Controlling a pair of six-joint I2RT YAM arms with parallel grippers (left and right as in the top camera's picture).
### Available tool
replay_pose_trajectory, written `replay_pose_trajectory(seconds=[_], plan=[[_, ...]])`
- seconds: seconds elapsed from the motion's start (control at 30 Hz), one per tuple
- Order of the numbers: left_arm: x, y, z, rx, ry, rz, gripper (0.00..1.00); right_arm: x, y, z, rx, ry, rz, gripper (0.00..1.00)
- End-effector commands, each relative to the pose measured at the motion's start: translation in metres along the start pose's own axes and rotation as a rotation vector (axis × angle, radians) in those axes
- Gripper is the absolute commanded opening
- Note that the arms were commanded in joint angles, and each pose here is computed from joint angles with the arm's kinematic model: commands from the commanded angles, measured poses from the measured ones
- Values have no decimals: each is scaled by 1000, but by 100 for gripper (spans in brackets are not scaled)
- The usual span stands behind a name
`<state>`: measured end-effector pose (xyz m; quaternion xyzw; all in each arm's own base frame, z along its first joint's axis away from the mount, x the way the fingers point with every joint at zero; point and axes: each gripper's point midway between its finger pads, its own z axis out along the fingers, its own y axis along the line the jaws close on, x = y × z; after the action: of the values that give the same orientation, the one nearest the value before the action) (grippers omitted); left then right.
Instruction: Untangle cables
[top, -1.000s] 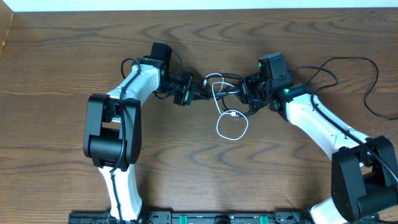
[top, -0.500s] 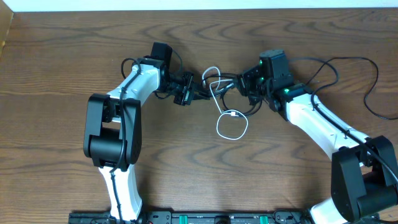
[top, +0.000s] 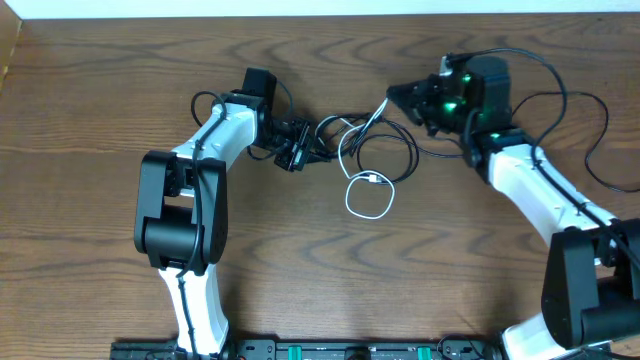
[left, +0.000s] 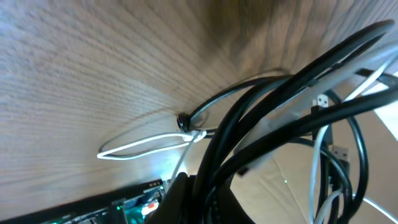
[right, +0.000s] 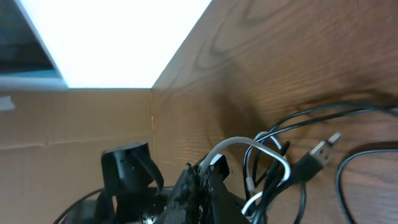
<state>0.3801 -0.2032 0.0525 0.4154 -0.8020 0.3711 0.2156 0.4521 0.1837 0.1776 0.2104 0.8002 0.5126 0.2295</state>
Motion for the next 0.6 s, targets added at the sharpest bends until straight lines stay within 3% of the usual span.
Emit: replay_pose_trajectory(seconds=[0.0, 0.37, 0.57], plan=[[-15, 8, 1, -34, -60, 42, 8, -10, 2, -13, -49, 30, -107, 1], [-61, 32, -10, -228, -304, 372, 8, -32, 1, -73, -237, 123, -334, 1], [-77, 51, -22, -359, -397, 402, 8, -54, -9, -108, -273, 92, -317, 1]])
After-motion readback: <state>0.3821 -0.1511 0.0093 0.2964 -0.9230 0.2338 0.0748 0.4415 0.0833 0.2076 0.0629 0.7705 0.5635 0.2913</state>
